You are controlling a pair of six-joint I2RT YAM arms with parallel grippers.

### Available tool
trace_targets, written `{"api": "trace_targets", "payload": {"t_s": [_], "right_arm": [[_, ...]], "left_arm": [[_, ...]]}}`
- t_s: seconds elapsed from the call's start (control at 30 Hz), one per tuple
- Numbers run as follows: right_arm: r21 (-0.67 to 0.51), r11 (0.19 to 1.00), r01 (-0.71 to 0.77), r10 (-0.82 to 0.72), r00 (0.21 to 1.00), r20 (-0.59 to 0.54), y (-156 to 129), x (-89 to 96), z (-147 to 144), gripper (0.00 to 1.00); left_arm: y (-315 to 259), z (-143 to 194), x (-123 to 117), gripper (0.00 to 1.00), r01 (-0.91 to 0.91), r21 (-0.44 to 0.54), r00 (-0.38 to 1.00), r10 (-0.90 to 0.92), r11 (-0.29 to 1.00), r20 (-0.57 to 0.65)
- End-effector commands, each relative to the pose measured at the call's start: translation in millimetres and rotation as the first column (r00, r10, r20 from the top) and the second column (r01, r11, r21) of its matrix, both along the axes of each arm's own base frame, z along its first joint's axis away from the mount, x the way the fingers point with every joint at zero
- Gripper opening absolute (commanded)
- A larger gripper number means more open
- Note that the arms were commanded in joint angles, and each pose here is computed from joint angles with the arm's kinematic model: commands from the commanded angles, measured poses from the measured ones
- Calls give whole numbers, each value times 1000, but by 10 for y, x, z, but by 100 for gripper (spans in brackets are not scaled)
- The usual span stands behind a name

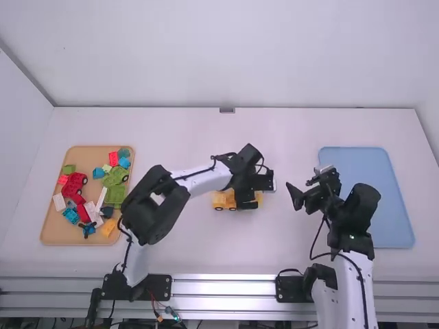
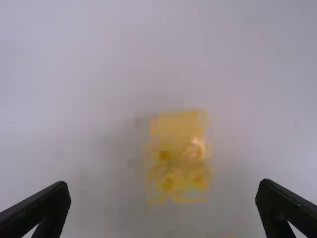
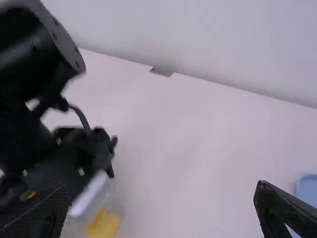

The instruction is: Assemble lego blocks to make yellow taxi

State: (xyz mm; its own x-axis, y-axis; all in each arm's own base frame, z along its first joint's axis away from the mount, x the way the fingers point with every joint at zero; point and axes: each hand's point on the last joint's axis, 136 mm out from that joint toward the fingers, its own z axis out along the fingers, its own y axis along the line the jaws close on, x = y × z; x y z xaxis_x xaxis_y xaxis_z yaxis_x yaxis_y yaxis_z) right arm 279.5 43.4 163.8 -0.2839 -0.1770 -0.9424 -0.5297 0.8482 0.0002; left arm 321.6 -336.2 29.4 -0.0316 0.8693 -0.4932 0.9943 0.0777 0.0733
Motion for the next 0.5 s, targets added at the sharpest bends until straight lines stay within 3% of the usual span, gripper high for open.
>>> {"api": "trace_targets", "payload": {"t_s": [0.0,0.1,0.3,0.47], "right_arm": [[-13,993,-119,119,993,25,133,-4,-11,98],[-53,977,-208,210,977,24,230,-27,-146,98],[-205,861,-465,477,879,11,585,-125,-634,99],[-241,782,-574,588,808,-17,783,-162,-959,99]], "left_arm": [[139,309,1,99,8,-84,1000,-6,996,25],[271,432,-4,99,-13,-135,999,19,991,45],[592,799,-181,99,19,-408,998,7,913,63],[905,928,-281,99,23,-594,1000,-21,804,11]]}}
